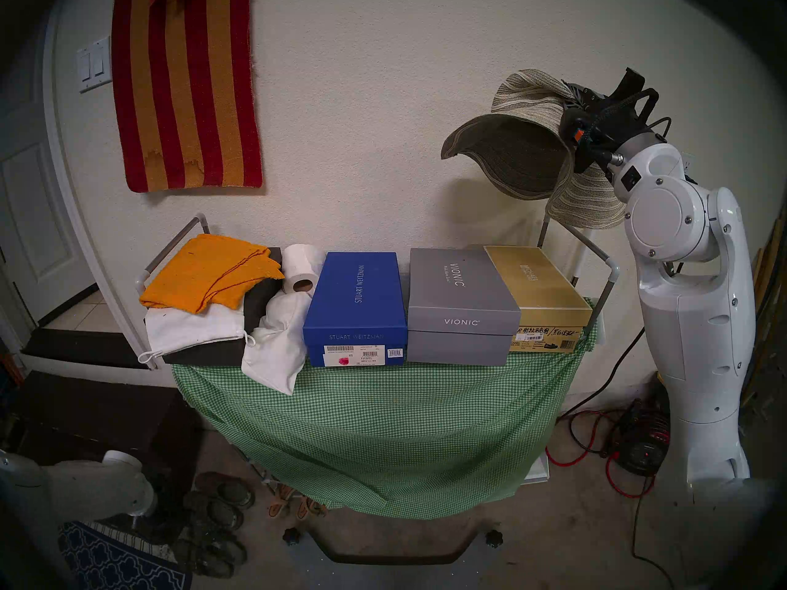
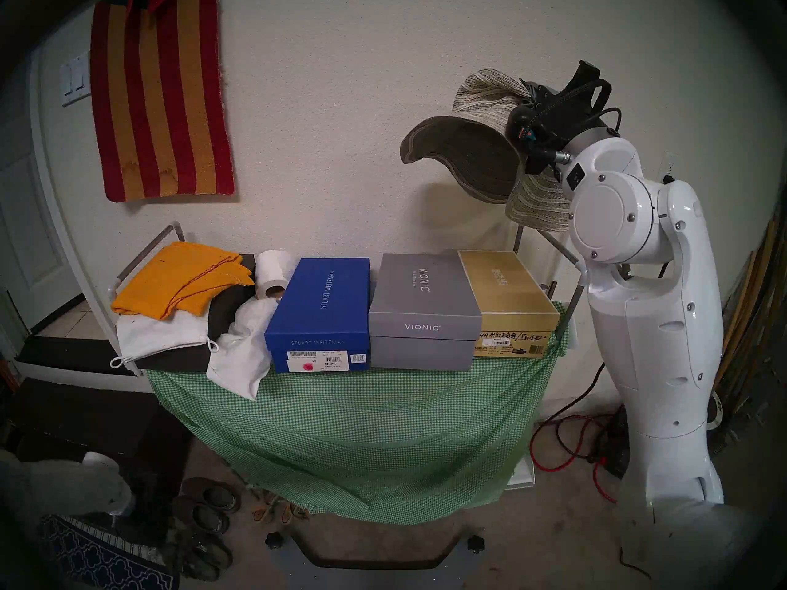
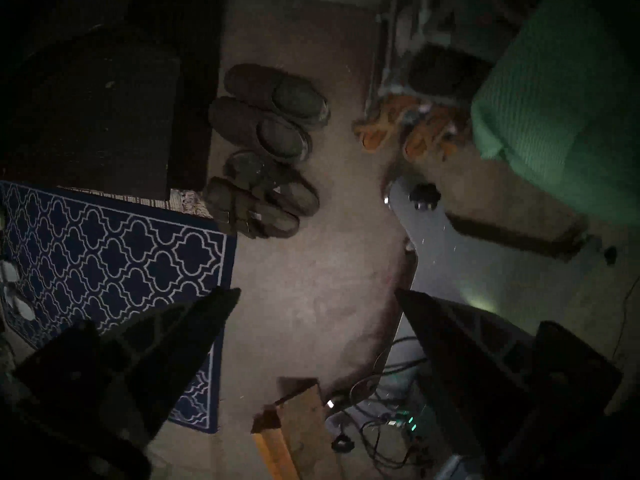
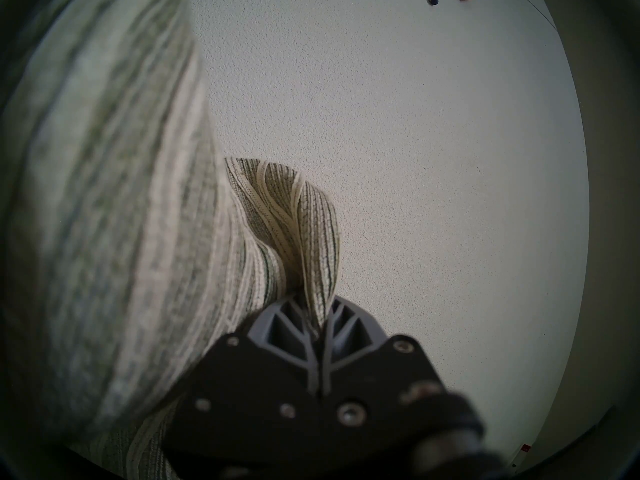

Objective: Lift the object off the cloth, cover the shoe rack with the cloth, put the object back

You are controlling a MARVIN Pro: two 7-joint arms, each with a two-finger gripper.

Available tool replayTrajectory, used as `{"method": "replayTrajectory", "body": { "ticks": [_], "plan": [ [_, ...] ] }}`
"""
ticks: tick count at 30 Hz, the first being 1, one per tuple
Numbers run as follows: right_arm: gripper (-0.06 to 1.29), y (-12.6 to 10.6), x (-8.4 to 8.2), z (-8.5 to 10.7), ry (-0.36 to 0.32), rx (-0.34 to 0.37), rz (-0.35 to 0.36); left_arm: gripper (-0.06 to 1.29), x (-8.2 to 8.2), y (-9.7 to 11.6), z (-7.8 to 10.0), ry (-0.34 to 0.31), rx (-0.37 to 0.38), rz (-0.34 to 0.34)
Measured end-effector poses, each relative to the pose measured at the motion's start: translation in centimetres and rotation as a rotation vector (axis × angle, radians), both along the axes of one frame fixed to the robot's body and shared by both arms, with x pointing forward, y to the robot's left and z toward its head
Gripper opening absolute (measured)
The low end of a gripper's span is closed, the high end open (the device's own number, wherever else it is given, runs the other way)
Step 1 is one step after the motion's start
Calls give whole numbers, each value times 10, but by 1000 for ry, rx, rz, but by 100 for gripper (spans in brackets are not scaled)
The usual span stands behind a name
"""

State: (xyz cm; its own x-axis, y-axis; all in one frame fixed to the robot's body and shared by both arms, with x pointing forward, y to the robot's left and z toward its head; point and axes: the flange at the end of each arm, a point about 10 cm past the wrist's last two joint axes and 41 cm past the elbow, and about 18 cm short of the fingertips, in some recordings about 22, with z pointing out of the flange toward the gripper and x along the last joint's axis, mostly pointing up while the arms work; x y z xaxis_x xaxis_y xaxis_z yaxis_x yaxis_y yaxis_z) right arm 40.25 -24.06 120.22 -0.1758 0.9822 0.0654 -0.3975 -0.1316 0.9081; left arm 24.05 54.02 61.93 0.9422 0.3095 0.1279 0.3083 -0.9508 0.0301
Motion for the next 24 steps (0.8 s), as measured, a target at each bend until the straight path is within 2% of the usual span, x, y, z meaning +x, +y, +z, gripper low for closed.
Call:
{"method": "replayTrajectory", "body": {
  "ticks": [1,5,9,13,24],
  "plan": [
    [-3,0,0,0,1,0,0,127,8,6,4,-48,-12,54],
    [-3,0,0,0,5,-1,0,127,24,9,10,-125,-44,128],
    [-3,0,0,-1,12,-1,-1,127,37,3,11,-175,-91,175],
    [-3,7,0,-4,32,-4,16,127,42,0,10,-196,-132,210],
    [-3,79,-13,-35,126,-44,174,127,41,-3,7,-208,-199,257]
  ]
}}
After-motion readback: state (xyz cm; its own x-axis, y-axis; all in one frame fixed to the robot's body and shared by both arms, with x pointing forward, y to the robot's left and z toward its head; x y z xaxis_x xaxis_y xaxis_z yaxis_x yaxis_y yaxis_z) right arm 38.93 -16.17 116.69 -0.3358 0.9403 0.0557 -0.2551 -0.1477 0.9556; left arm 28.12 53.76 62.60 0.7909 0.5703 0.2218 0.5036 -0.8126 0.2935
